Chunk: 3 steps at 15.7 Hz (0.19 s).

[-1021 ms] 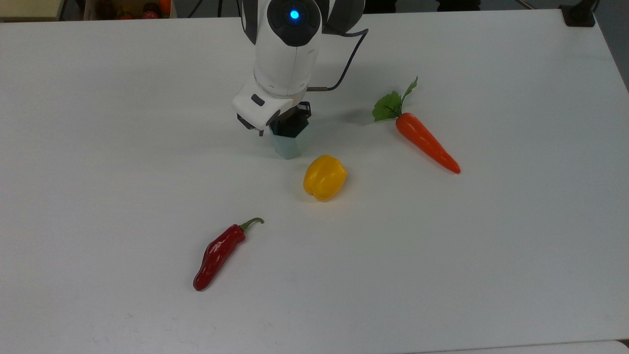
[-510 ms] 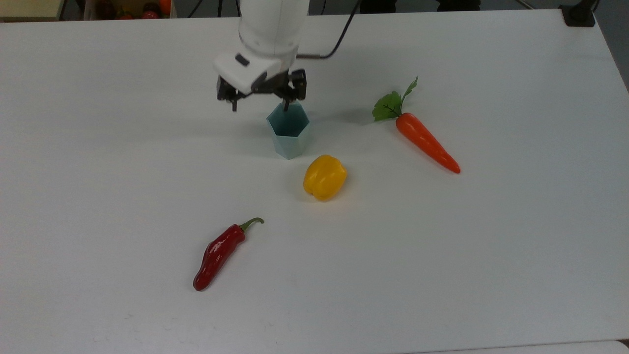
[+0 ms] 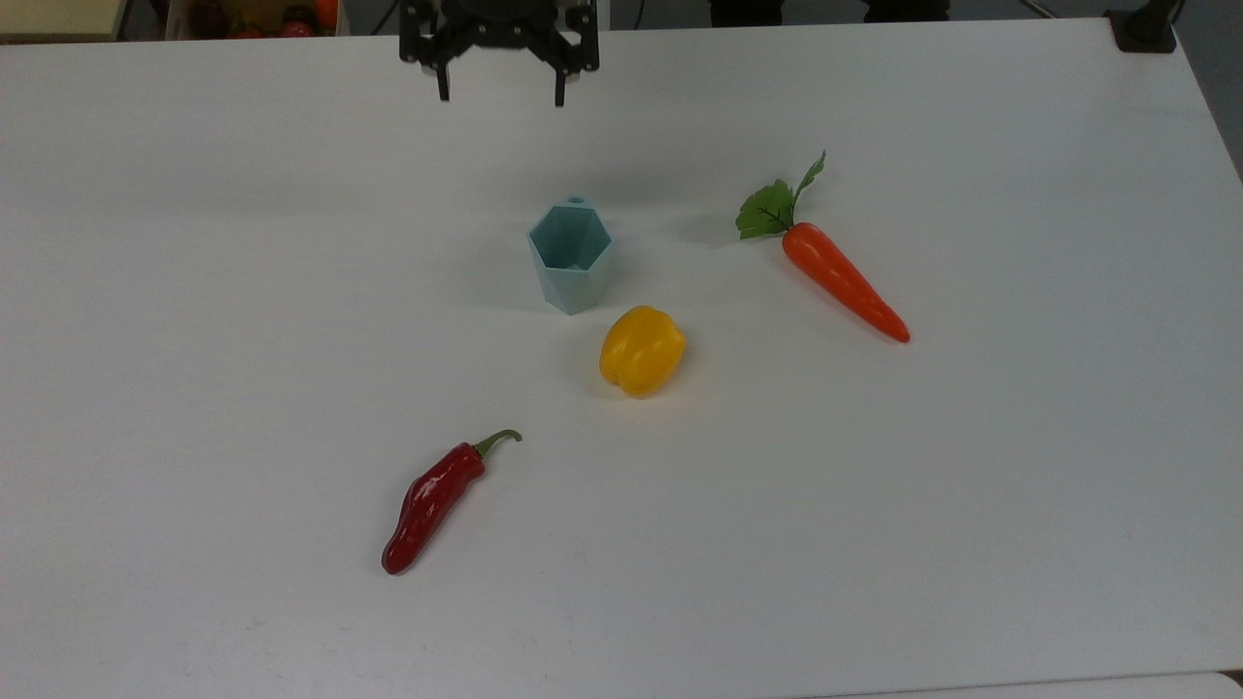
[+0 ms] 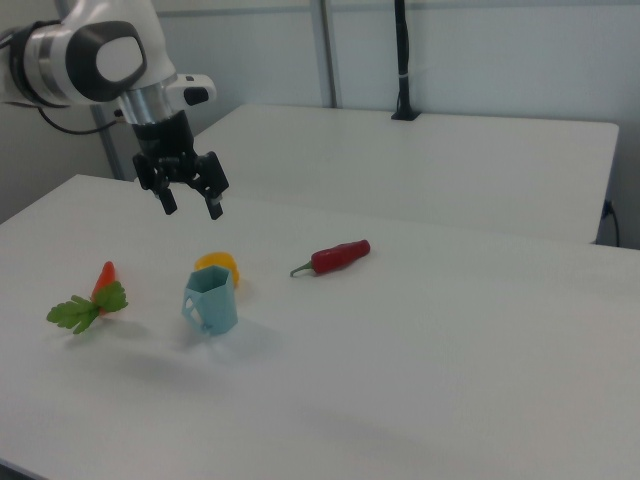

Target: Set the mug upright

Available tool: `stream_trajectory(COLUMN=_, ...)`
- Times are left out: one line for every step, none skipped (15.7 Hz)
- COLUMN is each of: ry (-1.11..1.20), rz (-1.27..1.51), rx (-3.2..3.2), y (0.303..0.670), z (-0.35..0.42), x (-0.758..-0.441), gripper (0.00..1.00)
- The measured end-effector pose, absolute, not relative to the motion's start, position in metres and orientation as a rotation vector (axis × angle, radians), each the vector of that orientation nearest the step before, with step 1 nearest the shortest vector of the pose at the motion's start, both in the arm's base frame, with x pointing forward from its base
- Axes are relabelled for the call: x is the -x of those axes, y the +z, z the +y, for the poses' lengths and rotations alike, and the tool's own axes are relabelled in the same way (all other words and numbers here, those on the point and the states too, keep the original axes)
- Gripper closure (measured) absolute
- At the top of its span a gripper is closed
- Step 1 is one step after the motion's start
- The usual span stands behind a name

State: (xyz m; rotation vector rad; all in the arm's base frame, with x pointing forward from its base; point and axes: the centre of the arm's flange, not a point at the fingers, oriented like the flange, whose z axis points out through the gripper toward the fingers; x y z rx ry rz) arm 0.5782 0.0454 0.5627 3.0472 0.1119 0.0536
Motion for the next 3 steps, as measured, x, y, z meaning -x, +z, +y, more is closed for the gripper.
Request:
stream_trajectory(ry=0.047, rz=0.075, rx=-3.05, y=0.5684, z=0.044, x=-0.5735, gripper=0.0)
stream_trajectory(ry=0.048, rz=0.049, rx=-3.05, y=0.573, z=0.0434, x=-0.5703, gripper=0.0)
stream_trajectory(ry=0.05, rz=0.028, rx=-3.05, y=0.5758, z=0.0429, x=-0.5683, gripper=0.0)
